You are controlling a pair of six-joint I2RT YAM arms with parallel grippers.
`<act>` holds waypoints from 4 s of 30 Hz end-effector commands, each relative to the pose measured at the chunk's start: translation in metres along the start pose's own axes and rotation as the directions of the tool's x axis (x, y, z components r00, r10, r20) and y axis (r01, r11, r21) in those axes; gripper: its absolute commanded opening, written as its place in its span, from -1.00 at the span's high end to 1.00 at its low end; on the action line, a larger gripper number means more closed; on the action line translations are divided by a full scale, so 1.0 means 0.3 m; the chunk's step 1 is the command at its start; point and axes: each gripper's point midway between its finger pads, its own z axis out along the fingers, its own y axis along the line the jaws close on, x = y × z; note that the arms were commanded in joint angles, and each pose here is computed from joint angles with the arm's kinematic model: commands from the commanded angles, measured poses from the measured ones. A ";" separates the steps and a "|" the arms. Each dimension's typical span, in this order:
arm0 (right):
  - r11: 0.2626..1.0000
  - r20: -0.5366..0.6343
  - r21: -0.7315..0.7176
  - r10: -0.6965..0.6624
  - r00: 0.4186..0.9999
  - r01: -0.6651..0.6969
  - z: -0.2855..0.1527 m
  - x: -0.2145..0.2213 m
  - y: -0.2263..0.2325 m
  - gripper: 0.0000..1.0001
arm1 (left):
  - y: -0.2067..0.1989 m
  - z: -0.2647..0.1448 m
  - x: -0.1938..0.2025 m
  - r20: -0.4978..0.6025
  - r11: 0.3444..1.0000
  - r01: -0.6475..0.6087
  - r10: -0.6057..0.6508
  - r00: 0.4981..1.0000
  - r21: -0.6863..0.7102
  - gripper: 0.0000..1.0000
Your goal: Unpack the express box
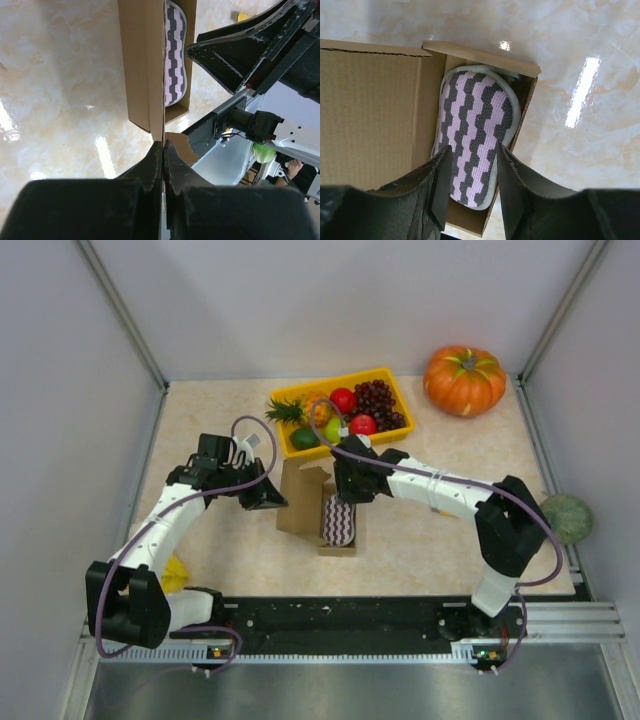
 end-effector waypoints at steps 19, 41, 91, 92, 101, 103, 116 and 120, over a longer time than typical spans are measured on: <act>0.985 -0.085 0.173 0.006 0.996 0.009 0.107 0.097 -0.027 0.14 | -0.064 0.009 -0.041 0.072 0.997 0.073 -0.076 0.994 0.037 1.00; 0.995 -0.024 0.099 0.009 1.000 -0.007 0.081 0.046 0.022 1.00 | -0.037 0.025 -0.044 0.063 0.998 0.062 -0.061 0.996 0.000 1.00; 0.959 -0.051 0.281 -0.007 0.999 0.021 0.081 0.089 -0.103 -0.04 | 0.004 0.041 -0.054 0.059 0.995 0.039 -0.034 0.998 -0.090 1.00; 0.959 -0.054 0.281 -0.012 0.998 0.027 0.082 0.089 -0.097 -0.06 | 0.000 0.042 -0.053 0.059 0.995 0.037 -0.032 0.998 -0.088 1.00; 0.955 -0.136 0.285 -0.039 0.990 0.077 0.164 0.157 -0.102 -0.37 | 0.007 0.052 -0.046 0.049 0.995 0.039 -0.034 0.998 -0.091 1.00; 0.963 -0.146 0.259 -0.036 0.989 0.074 0.174 0.170 -0.089 -0.38 | 0.008 0.052 -0.046 0.049 0.995 0.039 -0.035 0.998 -0.093 1.00; 0.981 -0.060 0.194 -0.019 0.998 0.030 0.095 0.097 -0.043 0.85 | 0.005 0.057 -0.051 0.048 0.995 0.037 -0.032 0.998 -0.089 1.00; 0.984 -0.022 0.180 -0.004 1.000 0.008 0.058 0.067 -0.034 1.00 | 0.011 0.056 -0.053 0.050 0.994 0.032 -0.027 0.998 -0.100 1.00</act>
